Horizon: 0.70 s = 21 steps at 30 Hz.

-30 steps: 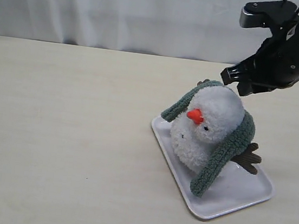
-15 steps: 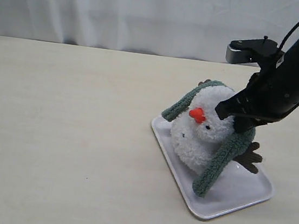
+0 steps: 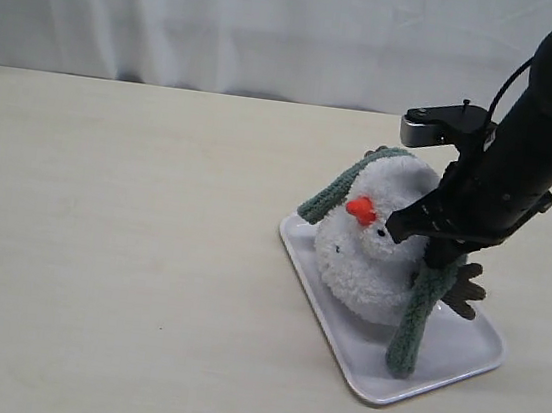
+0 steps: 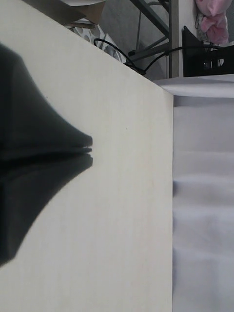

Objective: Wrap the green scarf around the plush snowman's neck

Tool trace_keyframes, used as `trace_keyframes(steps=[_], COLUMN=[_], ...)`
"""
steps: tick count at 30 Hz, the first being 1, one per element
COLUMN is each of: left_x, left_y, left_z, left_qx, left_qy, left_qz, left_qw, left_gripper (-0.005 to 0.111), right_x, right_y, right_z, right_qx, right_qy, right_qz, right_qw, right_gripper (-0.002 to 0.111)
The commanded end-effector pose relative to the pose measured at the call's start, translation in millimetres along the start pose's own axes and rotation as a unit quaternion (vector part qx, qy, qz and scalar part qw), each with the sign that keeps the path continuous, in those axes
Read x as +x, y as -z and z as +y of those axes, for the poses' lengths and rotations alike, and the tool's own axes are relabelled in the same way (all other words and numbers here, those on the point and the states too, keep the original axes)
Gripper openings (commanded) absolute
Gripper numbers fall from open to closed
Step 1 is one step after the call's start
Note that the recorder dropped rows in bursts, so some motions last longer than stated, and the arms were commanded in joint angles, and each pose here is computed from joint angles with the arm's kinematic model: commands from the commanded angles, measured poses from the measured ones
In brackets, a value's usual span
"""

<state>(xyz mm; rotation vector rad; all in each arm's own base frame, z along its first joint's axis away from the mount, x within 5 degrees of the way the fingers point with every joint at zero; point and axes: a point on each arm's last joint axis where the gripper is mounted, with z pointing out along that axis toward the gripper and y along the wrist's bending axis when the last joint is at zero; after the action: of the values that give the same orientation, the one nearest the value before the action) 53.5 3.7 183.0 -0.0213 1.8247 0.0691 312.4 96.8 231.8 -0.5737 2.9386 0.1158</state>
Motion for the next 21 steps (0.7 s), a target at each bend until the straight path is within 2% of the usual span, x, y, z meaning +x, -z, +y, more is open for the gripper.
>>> trace_keyframes(steps=[1,5,8,11,16,21], left_x=[-0.4,-0.4,-0.4,-0.4,-0.4,-0.4], left_y=[0.0,0.0,0.0,0.0,0.0,0.0], left_z=[-0.2,-0.2,-0.2,-0.2,-0.2,-0.2], left_qx=[0.002,0.002,0.002,0.002,0.002,0.002], left_qy=[-0.002,-0.002,-0.002,-0.002,-0.002,-0.002], left_qz=[-0.005,-0.005,-0.005,-0.005,-0.005,-0.005], left_qw=[1.0,1.0,1.0,1.0,1.0,1.0], left_gripper=[0.0,0.0,0.0,0.0,0.0,0.0], right_x=[-3.9,0.4,9.8,16.4,31.0,27.3], right_y=[14.6,44.6,70.3,79.6,45.2,14.7], right_z=[-0.2,2.6,9.4,12.9,11.6,6.9], right_qx=[0.005,0.007,-0.014,-0.027,-0.027,-0.018], right_qy=[0.006,0.008,0.001,-0.002,-0.011,-0.014], right_qz=[-0.019,-0.061,-0.095,-0.095,-0.058,-0.012], right_qw=[1.0,0.998,0.995,0.995,0.998,1.0], right_gripper=[0.004,0.004,0.004,0.004,0.004,0.004])
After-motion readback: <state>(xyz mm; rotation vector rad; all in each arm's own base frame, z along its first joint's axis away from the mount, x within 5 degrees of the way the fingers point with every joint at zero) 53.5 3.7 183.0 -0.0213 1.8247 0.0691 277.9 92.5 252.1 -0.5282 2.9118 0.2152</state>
